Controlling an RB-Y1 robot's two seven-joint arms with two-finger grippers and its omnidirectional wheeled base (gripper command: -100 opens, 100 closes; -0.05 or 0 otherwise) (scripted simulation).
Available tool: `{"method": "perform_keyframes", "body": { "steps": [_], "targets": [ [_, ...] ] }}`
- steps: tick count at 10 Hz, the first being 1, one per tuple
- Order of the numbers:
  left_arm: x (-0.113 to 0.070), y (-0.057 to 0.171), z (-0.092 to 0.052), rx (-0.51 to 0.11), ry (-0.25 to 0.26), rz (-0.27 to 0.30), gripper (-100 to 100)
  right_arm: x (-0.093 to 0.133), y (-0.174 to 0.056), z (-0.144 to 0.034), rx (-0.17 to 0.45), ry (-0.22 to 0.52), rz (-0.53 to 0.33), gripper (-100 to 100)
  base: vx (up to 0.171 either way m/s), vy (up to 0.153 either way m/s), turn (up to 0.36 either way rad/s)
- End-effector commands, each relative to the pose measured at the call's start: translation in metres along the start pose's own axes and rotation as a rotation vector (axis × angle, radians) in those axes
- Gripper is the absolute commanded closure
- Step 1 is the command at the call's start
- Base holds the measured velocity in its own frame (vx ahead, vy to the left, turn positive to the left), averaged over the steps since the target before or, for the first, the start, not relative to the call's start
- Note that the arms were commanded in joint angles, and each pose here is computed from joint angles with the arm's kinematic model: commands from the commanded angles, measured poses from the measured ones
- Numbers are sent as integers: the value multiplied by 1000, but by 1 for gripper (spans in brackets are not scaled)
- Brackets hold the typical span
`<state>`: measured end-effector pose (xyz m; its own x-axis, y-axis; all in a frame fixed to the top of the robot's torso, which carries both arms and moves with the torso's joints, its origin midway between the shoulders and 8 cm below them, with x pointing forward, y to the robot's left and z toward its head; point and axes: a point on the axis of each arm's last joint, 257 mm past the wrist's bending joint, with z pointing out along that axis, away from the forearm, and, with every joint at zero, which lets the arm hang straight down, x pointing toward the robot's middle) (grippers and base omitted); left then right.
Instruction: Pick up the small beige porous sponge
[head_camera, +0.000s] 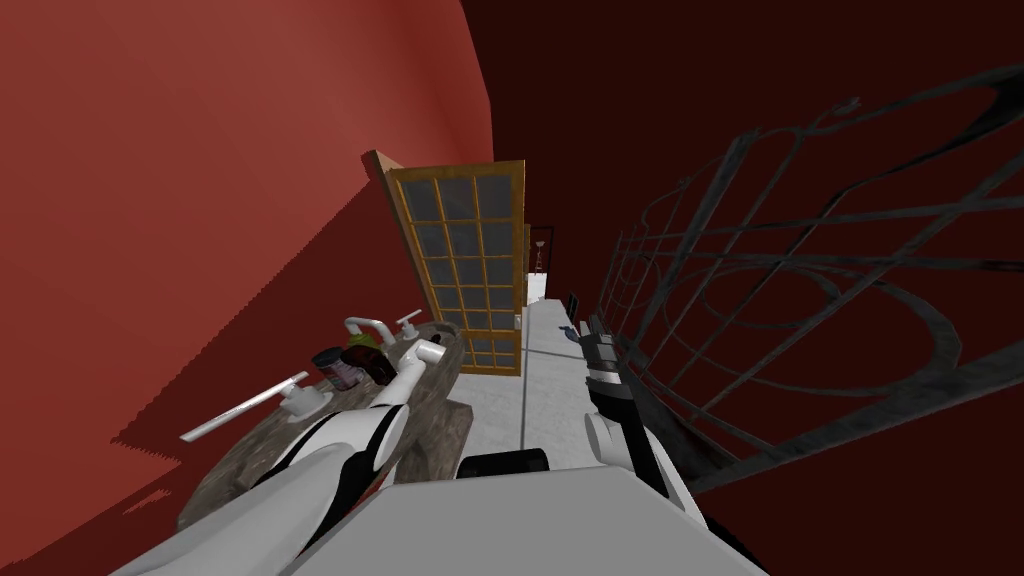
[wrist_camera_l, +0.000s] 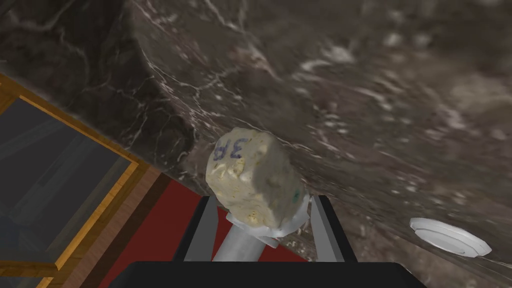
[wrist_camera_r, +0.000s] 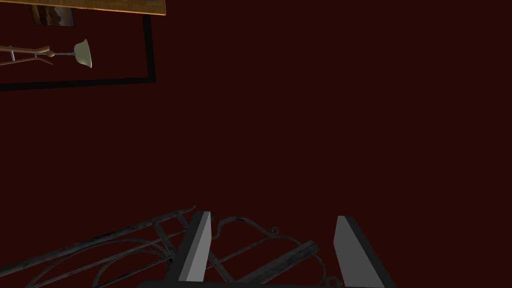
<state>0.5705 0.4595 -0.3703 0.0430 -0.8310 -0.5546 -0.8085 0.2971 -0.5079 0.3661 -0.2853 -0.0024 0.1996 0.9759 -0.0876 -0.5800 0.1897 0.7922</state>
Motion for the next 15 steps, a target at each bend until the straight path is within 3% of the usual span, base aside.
{"method": "perform_keyframes", "body": {
  "steps": [1, 5, 6, 10, 11, 15],
  "targets": [
    [-28, 13, 4, 9, -27, -21, 100, 0, 0, 0, 0, 0, 0, 0, 139, -42, 146],
    [-37, 47, 4, 3, -49, -19, 100, 0, 0, 0, 0, 0, 0, 0, 77, -26, 28],
    [-62, 54, 5, 16, -68, -35, 100, 0, 0, 0, 0, 0, 0, 0, 152, -61, 128],
    [-67, 92, 0, 6, -85, -19, 100, 0, 0, 0, 0, 0, 0, 0, 74, -25, 31],
    [-87, 95, -3, 26, -97, -25, 100, 0, 0, 0, 0, 0, 0, 0, 124, -41, 143],
    [-93, 122, -15, 34, -112, -4, 100, 0, 0, 0, 0, 0, 0, 0, 78, -33, 31]
  ]
}}
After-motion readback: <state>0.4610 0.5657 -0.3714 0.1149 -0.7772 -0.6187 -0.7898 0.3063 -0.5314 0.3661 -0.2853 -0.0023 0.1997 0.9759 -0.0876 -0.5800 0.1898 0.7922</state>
